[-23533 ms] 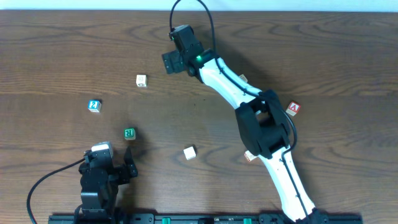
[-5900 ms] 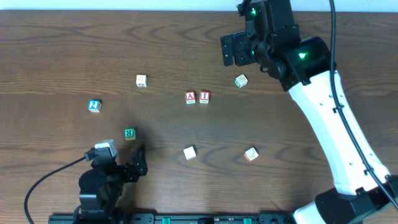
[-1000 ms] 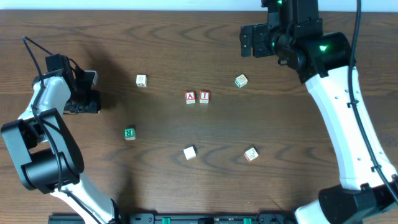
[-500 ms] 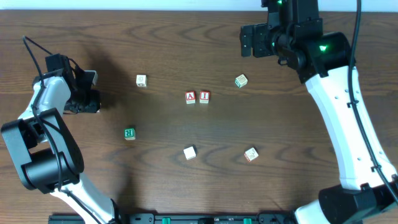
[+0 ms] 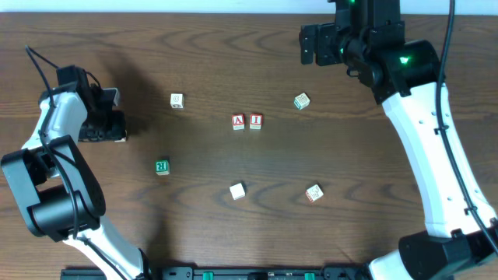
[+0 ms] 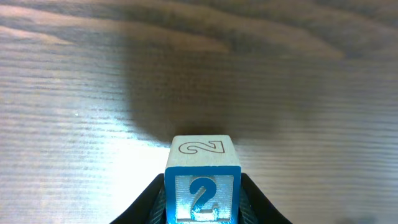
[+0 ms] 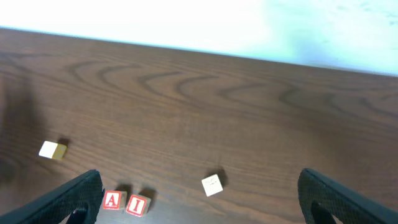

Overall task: Spell out Ai2
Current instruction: 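Lower the left gripper and grasp the blue '2' block, then lift the '2' block and swing the left arm toward the 'A I' blocks, then lower the '2' block right of the 'I' block and release, then bring both grippers down to either end of the 'A I 2' row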

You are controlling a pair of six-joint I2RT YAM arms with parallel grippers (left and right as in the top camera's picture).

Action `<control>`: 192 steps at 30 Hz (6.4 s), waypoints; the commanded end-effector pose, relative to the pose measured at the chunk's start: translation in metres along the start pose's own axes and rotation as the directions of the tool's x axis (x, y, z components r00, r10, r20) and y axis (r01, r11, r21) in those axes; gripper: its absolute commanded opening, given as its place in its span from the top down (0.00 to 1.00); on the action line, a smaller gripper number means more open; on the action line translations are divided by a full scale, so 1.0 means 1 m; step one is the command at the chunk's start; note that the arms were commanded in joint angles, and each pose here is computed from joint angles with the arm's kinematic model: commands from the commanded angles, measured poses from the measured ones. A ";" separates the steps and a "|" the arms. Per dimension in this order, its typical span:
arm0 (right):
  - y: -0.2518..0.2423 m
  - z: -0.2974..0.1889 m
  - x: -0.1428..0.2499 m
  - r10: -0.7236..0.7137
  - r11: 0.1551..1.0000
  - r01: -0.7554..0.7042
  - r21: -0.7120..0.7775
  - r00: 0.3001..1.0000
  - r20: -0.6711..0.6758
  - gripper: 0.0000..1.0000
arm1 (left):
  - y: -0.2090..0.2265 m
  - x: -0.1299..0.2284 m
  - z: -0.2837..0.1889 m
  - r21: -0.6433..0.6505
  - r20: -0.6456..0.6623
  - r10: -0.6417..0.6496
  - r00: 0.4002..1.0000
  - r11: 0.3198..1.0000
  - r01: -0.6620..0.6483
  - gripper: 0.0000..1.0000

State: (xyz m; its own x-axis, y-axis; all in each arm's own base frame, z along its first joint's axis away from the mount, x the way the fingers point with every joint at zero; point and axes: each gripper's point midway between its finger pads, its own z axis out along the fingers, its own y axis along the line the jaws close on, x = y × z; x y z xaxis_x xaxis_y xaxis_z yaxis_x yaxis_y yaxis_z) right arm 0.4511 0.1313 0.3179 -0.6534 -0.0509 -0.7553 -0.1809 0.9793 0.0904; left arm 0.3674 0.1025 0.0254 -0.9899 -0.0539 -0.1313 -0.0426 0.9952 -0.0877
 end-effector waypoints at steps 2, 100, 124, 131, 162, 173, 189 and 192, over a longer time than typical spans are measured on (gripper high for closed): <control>-0.010 -0.032 -0.020 -0.018 0.999 0.014 0.050 0.996 0.087 0.01 | -0.009 -0.028 -0.027 -0.006 0.046 -0.046 0.998 0.999 0.046 0.94; -0.026 -0.259 -0.002 -0.020 0.998 -0.006 0.067 0.926 0.378 0.01 | -0.408 -0.003 0.048 0.051 0.176 0.197 0.964 0.977 -0.209 0.94; -0.026 -0.259 -0.002 -0.020 0.998 -0.006 0.067 0.926 0.377 0.01 | -0.412 -0.008 0.047 0.061 0.199 0.204 0.959 0.974 -0.219 0.62; -0.026 -0.258 -0.002 -0.020 0.998 -0.006 0.067 0.927 0.375 0.01 | -0.415 -0.014 0.046 0.060 0.227 0.254 0.940 0.960 -0.274 0.61; -0.026 -0.254 -0.003 -0.021 0.998 -0.005 0.068 0.929 0.370 0.01 | -0.420 -0.057 0.002 -0.033 0.361 0.288 0.887 0.954 -0.296 0.53; -0.056 -0.250 0.008 -0.014 0.975 -0.058 0.214 0.946 0.323 0.03 | -0.342 -0.107 -0.043 -0.177 0.353 0.232 0.906 0.968 -0.179 0.46; -0.068 -0.160 0.011 -0.070 0.967 0.044 0.249 0.993 0.093 0.01 | -0.243 -0.129 -0.166 -0.138 0.396 0.108 0.912 0.989 -0.058 0.46; -0.071 -0.162 0.015 -0.071 0.966 0.049 0.255 0.994 0.081 0.01 | -0.213 -0.128 -0.200 -0.086 0.437 0.036 0.899 0.996 0.001 0.46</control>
State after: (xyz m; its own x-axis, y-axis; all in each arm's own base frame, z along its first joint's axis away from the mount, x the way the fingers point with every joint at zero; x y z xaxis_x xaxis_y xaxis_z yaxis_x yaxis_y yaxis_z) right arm 0.3417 0.0375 0.3985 -0.5904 -0.0790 -0.8033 -0.0197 0.9963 -0.0836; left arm 0.4823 -0.1164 0.2042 -0.8825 0.0066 -0.4703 -0.0230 0.9981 0.0571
